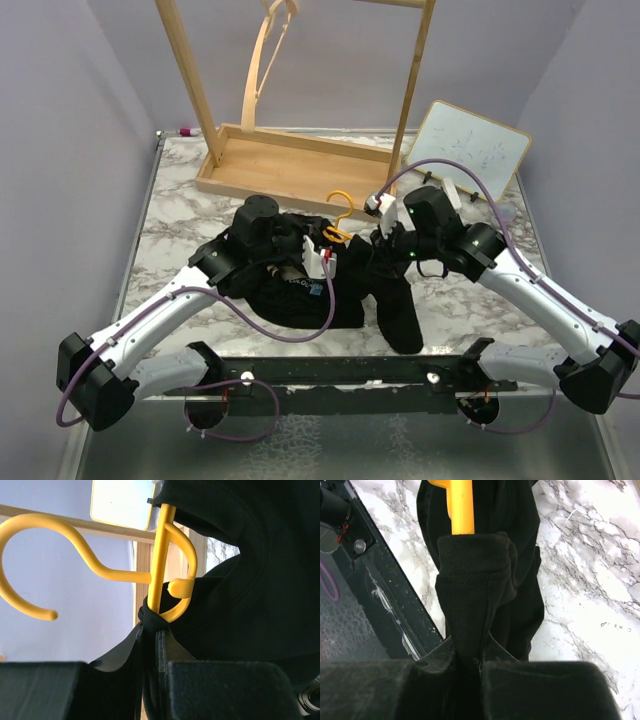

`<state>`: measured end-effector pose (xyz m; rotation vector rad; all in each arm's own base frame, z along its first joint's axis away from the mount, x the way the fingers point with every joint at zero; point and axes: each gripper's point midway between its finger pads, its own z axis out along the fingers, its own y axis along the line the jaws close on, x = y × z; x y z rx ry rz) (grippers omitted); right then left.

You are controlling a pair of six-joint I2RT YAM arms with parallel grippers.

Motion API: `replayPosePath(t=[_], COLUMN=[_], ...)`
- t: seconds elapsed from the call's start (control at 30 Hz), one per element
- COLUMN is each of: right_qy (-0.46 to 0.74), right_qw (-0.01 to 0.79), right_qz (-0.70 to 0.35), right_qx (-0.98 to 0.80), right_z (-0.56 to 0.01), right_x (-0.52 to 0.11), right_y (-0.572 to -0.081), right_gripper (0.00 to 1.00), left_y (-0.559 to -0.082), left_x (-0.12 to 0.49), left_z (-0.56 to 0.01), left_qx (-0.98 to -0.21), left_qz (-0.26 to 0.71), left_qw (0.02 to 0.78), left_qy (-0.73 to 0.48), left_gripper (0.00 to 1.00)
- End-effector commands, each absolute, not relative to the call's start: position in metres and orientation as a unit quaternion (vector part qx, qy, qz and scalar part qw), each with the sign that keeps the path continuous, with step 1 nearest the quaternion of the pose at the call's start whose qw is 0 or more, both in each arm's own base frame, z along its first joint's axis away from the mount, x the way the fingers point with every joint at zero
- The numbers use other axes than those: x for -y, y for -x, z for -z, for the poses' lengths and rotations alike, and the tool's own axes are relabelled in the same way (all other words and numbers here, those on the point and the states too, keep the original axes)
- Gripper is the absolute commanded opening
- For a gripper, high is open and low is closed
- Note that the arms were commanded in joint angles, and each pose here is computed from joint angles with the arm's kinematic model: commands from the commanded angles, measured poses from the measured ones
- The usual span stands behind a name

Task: Place the t-shirt on the hanger
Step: Place the hanger at the clothesline.

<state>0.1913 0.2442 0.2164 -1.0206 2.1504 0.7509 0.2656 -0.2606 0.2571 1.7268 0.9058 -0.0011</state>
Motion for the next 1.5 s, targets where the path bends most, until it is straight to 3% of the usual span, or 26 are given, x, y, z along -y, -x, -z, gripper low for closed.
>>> replayPosePath(t=[0.0, 0.1, 0.33, 0.53, 0.77, 0.97, 1.3, 1.47], right_qy=[0.391, 0.375, 0.351, 0.339, 0.273, 0.183, 0.137, 0.161], right_qw=[0.337, 0.380, 0.448, 0.453, 0.523, 0.585, 0.678, 0.662], right_qz=[-0.320, -0.292, -0.226, -0.203, -0.158, -0.076, -0.053, -0.036], right_qx=[-0.795, -0.793, -0.790, -0.799, -0.792, -0.786, -0.720, -0.731], right_z=[-0.233, -0.250, -0.286, -0.286, -0.319, -0.359, -0.480, -0.480], right_x=[-0.257, -0.249, -0.218, -0.204, -0.182, -0.143, -0.126, -0.137], right_y=[-0.193, -0.204, -0.216, -0.214, -0.234, -0.255, -0.267, -0.279], right_gripper=[0.01, 0.01, 0.01, 0.01, 0.01, 0.01, 0.01, 0.01], left_y=[-0.267, -0.279, -0.303, -0.309, -0.299, -0.318, -0.347, -0.350], left_x=[0.271, 0.269, 0.255, 0.250, 0.241, 0.228, 0.218, 0.222], left_z=[-0.289, -0.294, -0.300, -0.315, -0.308, -0.323, -0.330, -0.325], left_qx=[-0.352, -0.419, -0.559, -0.600, -0.627, -0.657, -0.687, -0.688], left_qz=[0.000, 0.016, 0.059, 0.094, 0.113, 0.096, 0.112, 0.122], left_qw=[0.609, 0.611, 0.598, 0.600, 0.585, 0.600, 0.603, 0.603], left_qy=[-0.711, -0.672, -0.572, -0.520, -0.501, -0.446, -0.390, -0.385], left_gripper=[0.00, 0.02, 0.53, 0.71, 0.72, 0.70, 0.70, 0.70])
